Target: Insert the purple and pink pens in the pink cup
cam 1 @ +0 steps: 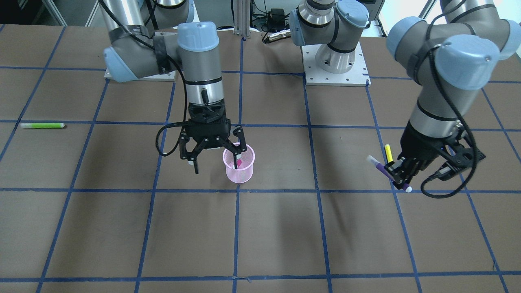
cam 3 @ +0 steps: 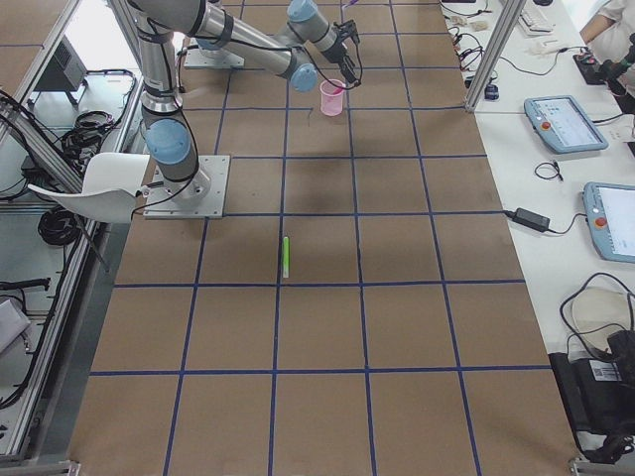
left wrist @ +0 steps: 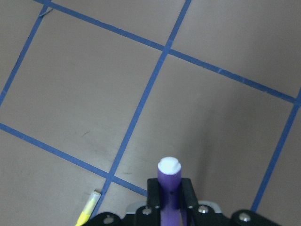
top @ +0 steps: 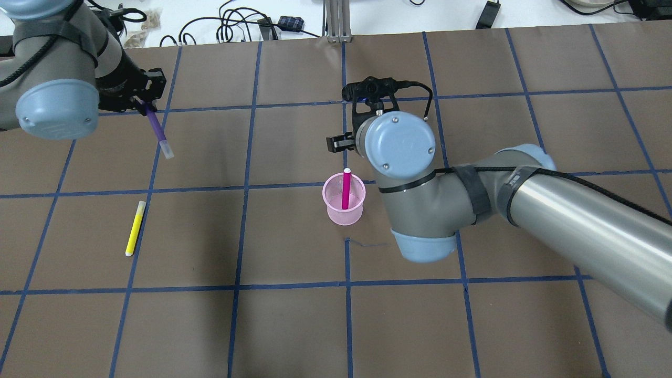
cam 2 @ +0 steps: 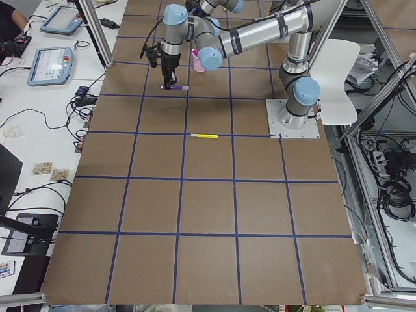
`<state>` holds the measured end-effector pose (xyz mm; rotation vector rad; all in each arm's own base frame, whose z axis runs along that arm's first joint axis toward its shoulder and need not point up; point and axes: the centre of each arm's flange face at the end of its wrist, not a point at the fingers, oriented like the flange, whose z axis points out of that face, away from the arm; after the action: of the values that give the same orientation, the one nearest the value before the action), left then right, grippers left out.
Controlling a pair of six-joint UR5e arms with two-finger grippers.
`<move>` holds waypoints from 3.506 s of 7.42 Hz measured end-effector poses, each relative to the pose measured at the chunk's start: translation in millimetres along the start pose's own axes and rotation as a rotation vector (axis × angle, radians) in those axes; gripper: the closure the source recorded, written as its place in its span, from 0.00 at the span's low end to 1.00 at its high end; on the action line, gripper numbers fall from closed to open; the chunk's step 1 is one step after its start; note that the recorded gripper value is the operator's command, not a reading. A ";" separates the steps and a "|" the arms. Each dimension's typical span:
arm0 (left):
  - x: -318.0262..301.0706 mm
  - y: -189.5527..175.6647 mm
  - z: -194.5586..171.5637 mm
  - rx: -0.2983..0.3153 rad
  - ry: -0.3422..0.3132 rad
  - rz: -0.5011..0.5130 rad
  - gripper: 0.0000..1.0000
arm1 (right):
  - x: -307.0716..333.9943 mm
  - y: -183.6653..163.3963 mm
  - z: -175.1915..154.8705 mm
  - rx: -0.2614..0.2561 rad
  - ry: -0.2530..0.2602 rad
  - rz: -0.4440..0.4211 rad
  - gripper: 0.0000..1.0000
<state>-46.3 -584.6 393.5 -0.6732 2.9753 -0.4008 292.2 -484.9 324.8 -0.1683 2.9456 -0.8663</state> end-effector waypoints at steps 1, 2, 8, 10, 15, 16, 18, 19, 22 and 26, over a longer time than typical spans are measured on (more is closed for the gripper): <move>32.9 18.0 -9.3 0.023 0.025 -0.029 1.00 | 38.5 -23.2 -13.3 -0.082 0.021 0.047 0.00; 66.5 38.7 -17.1 0.046 0.049 -0.055 1.00 | 77.2 -37.6 -28.6 -0.163 0.036 0.083 0.00; 217.9 193.6 -27.3 0.202 0.039 -0.160 1.00 | 139.3 -77.4 -126.9 -0.539 0.008 0.030 0.00; 238.4 227.9 -11.3 0.238 -0.010 -0.174 1.00 | 141.9 -60.9 -129.7 -0.574 0.012 -0.020 0.00; 259.1 260.0 26.1 0.232 -0.063 -0.200 1.00 | 142.4 -54.3 -127.3 -0.562 0.036 -0.035 0.00; 261.6 264.0 31.6 0.232 -0.070 -0.206 1.00 | 142.6 -54.1 -127.1 -0.563 0.037 -0.036 0.00; 266.9 273.6 37.7 0.229 -0.076 -0.204 0.64 | 142.6 -53.9 -127.0 -0.563 0.038 -0.039 0.00; 269.4 278.3 39.0 0.228 -0.076 -0.197 0.28 | 142.6 -53.8 -127.0 -0.564 0.038 -0.039 0.00; 273.3 285.5 37.0 0.231 -0.072 -0.180 0.00 | 142.6 -53.8 -128.2 -0.562 0.042 -0.025 0.00; 258.9 247.8 -1.5 0.220 -0.043 0.040 0.00 | 143.2 -54.1 -128.6 -0.560 0.043 -0.022 0.00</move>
<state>-382.8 -480.2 327.6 -0.5907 2.8407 -0.6889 142.6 -478.9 457.4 -0.2081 3.1477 -0.0242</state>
